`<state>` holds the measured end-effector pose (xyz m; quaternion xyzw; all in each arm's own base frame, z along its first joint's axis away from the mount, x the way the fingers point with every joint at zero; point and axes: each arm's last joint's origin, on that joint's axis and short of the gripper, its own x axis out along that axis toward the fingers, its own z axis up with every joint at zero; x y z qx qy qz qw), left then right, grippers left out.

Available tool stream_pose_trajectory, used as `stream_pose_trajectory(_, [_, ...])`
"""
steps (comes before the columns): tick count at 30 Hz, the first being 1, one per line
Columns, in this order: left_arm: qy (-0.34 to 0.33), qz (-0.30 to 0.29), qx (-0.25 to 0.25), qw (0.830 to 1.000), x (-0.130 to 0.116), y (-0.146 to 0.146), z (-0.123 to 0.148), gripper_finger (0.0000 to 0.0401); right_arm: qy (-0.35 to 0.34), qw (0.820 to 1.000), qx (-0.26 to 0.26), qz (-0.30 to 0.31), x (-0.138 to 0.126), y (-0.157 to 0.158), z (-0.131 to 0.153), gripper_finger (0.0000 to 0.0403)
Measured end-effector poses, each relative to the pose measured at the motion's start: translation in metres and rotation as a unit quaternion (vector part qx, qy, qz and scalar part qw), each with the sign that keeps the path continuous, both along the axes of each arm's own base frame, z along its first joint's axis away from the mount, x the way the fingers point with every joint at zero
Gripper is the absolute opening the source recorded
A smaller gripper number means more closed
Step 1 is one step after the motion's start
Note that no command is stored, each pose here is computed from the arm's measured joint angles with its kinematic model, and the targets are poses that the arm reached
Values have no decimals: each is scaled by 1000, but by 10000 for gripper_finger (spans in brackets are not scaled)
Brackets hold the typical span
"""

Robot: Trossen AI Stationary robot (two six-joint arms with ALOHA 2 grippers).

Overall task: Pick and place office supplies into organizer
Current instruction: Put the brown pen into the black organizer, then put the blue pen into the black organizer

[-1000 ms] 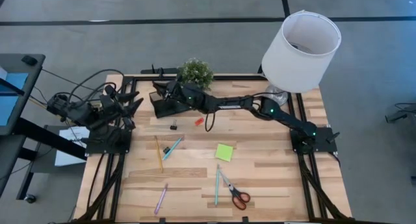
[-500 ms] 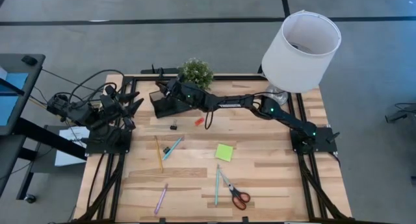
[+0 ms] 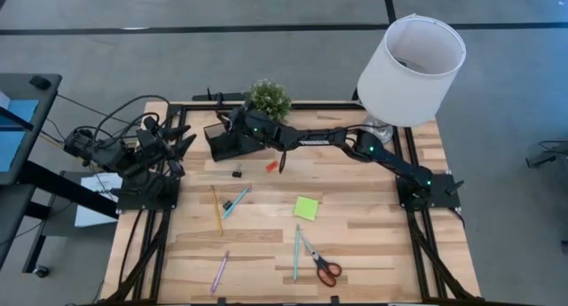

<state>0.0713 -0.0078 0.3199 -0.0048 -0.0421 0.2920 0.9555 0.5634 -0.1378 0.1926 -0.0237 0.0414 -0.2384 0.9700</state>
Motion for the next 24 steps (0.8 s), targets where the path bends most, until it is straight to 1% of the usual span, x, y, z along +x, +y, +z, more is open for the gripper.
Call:
stream_pose_trajectory(4, [0,0,0,1000,0,0,0,145,-3,1000,20,-4,-1,-5,-1,84])
stream_pose_trajectory(7, [0,0,0,1000,0,0,0,145,-2,999,37,9,-2,-6,-3,98])
stream_pose_trajectory(11, [1,0,1,1000,0,0,0,145,27,998,46,13,-2,-4,-9,121])
stream_pose_trajectory(16, [9,1,4,1000,0,0,-2,145,44,998,50,17,-1,1,-12,153])
stream_pose_trajectory(20, [10,1,5,1000,0,0,-2,145,32,998,42,23,1,7,-9,174])
stream_pose_trajectory(24, [9,0,0,1000,0,0,-3,145,-1,999,2,42,4,23,5,180])
